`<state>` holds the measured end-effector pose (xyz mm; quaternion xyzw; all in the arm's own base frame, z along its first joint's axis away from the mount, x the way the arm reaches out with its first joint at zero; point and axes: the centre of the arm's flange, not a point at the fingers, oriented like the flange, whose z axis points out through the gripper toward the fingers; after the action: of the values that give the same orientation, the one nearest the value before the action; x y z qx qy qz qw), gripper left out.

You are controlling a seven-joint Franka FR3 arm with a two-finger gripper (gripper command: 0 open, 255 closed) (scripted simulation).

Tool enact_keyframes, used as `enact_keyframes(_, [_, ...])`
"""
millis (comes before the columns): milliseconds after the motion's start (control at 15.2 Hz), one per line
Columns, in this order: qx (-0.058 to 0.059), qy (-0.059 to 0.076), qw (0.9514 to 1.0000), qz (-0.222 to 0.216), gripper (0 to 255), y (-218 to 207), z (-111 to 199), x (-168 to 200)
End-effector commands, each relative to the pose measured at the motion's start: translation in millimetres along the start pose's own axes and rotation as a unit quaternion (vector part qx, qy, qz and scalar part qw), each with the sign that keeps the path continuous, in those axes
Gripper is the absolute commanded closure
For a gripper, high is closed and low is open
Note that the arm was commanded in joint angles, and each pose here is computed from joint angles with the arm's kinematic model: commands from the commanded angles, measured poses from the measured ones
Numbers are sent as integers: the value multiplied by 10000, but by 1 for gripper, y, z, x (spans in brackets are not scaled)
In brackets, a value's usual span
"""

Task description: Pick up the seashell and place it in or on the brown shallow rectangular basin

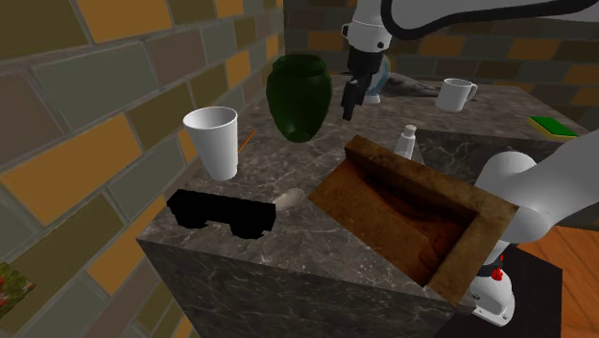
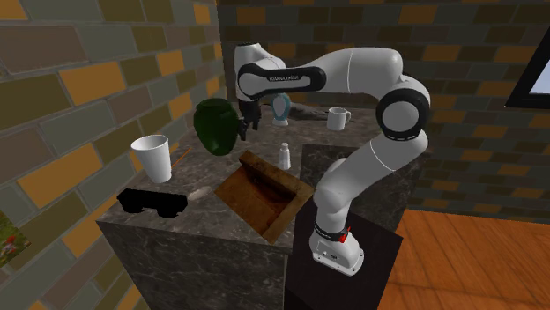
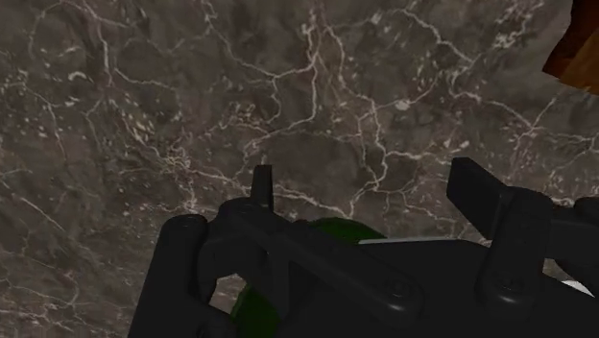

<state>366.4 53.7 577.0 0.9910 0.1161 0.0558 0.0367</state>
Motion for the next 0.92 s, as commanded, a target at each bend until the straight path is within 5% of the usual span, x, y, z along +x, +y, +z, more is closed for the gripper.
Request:
enact_keyframes(0, [23, 10, 9993, -382, 0, -24, 5, 11])
enact_keyframes(396, [87, 29, 9887, -1495, 0, -96, 21, 34])
enact_keyframes(858, [160, 52, 9608, -2769, 0, -184, 39, 39])
